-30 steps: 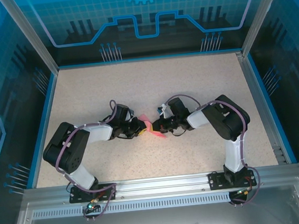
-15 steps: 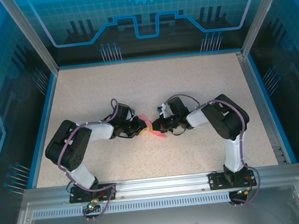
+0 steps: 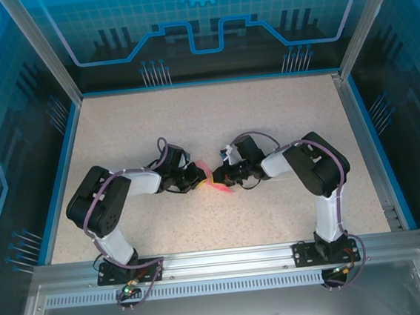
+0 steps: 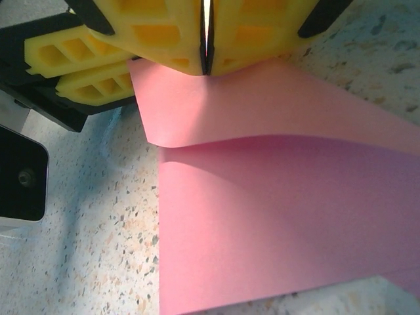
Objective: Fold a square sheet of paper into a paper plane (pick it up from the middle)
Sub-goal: Fold the wing for the fifth time at the center of the table.
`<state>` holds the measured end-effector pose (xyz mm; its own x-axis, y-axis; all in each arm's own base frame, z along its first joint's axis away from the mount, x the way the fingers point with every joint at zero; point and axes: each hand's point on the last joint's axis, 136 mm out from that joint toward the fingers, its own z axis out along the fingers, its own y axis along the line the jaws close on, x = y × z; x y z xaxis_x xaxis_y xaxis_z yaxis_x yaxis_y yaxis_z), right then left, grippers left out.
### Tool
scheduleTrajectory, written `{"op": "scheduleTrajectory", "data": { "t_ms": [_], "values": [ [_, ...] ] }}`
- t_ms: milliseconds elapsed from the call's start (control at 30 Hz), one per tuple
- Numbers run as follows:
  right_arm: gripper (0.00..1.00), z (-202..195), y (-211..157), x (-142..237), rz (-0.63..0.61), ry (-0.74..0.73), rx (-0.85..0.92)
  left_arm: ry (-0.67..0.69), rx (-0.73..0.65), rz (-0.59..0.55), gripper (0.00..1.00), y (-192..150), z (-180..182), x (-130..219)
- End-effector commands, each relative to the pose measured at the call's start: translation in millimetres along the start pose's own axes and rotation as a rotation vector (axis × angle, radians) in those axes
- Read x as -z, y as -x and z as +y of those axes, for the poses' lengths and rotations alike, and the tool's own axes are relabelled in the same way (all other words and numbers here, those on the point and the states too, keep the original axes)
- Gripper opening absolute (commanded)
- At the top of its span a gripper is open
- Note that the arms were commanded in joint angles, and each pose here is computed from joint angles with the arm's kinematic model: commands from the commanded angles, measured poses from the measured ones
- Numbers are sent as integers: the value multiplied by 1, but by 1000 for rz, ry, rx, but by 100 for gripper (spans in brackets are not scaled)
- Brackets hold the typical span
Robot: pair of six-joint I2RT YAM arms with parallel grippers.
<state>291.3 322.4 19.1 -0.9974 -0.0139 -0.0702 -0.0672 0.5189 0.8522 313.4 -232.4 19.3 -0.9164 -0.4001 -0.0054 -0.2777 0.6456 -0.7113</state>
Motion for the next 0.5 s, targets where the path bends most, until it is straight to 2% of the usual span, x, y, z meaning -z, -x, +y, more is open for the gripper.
{"op": "scheduleTrajectory", "data": {
  "t_ms": [0,467],
  "values": [
    [12,-10,-6,6,31,-37,-27,32,-17,-9,12,3,2,-2],
    [21,8,-5,20,51,-72,17,54,0,6,11,0,11,-7]
  ]
}}
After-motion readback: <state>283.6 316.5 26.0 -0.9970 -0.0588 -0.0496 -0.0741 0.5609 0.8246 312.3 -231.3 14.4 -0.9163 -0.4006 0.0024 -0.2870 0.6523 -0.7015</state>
